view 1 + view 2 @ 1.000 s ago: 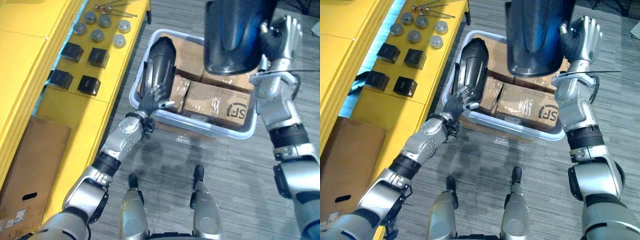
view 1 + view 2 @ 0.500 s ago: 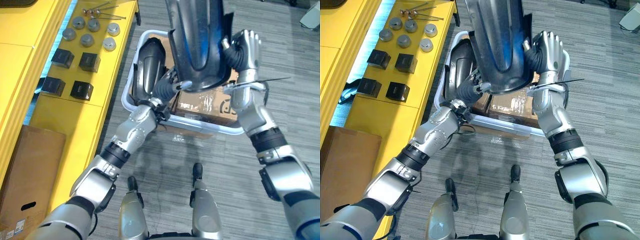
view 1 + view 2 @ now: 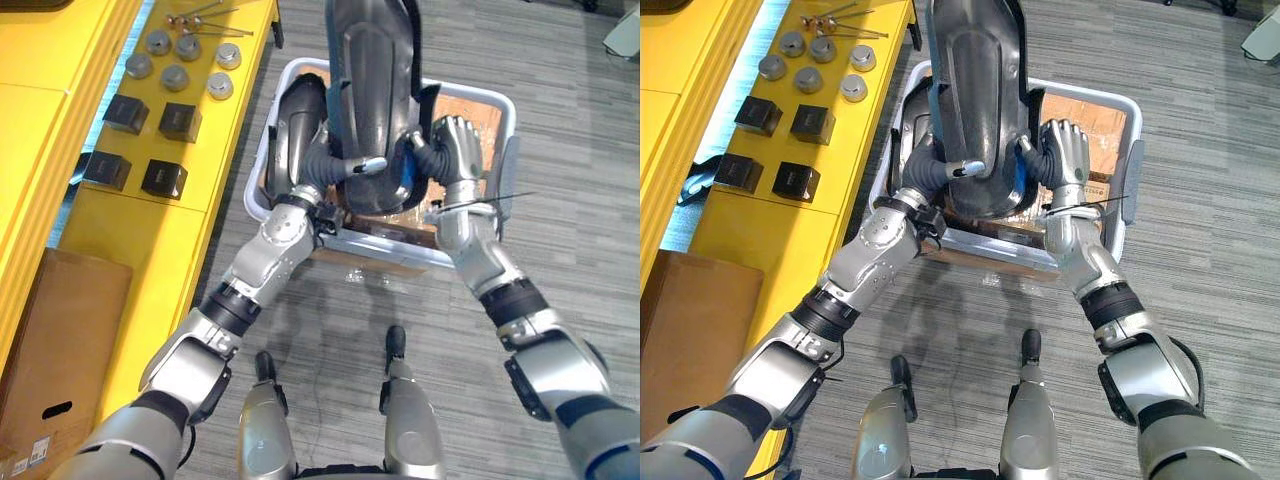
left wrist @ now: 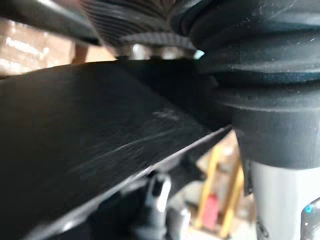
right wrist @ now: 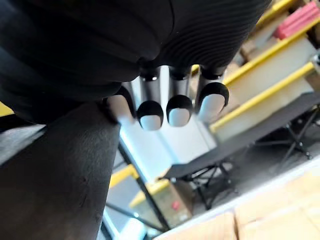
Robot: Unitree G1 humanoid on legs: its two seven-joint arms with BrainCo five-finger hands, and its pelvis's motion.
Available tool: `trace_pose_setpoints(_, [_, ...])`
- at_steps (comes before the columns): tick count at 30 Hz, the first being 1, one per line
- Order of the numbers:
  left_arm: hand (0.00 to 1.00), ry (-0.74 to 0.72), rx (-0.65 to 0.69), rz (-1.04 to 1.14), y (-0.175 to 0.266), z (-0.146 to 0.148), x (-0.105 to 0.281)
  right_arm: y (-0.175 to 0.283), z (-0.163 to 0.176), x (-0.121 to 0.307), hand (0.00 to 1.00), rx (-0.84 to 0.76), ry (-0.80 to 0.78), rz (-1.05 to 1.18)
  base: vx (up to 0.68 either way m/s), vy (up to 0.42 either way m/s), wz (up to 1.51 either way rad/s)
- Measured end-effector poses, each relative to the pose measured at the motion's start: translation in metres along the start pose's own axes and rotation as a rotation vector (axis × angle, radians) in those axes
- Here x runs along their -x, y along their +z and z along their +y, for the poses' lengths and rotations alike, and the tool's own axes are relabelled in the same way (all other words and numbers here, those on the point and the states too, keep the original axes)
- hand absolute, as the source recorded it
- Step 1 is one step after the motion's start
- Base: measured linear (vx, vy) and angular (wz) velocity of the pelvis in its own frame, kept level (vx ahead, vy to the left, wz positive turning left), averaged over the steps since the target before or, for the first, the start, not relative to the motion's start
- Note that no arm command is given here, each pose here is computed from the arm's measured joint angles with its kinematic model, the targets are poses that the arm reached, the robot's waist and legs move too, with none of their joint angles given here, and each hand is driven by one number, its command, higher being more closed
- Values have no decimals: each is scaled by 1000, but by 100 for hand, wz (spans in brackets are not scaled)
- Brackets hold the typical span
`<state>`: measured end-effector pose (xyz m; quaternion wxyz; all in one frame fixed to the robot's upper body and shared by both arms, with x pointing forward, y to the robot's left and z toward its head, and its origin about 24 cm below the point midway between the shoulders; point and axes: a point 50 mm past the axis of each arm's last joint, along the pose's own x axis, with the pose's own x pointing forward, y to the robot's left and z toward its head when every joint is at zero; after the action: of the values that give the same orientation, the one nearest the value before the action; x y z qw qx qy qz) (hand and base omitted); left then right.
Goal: Walk over and take plastic housings, then place them on the shelf
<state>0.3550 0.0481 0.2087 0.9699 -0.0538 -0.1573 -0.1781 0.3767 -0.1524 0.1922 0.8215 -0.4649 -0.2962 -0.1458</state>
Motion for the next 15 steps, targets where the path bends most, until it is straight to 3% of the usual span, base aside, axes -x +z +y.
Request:
trace_pose_setpoints(7, [100, 72, -37, 38, -5, 9, -1, 3, 5, 4, 100, 2, -4, -14, 0, 0, 0])
trace_pose_setpoints(15, [100, 107, -63, 239, -40, 24, 2, 14, 7, 5, 100, -15, -44, -68, 0, 0, 0])
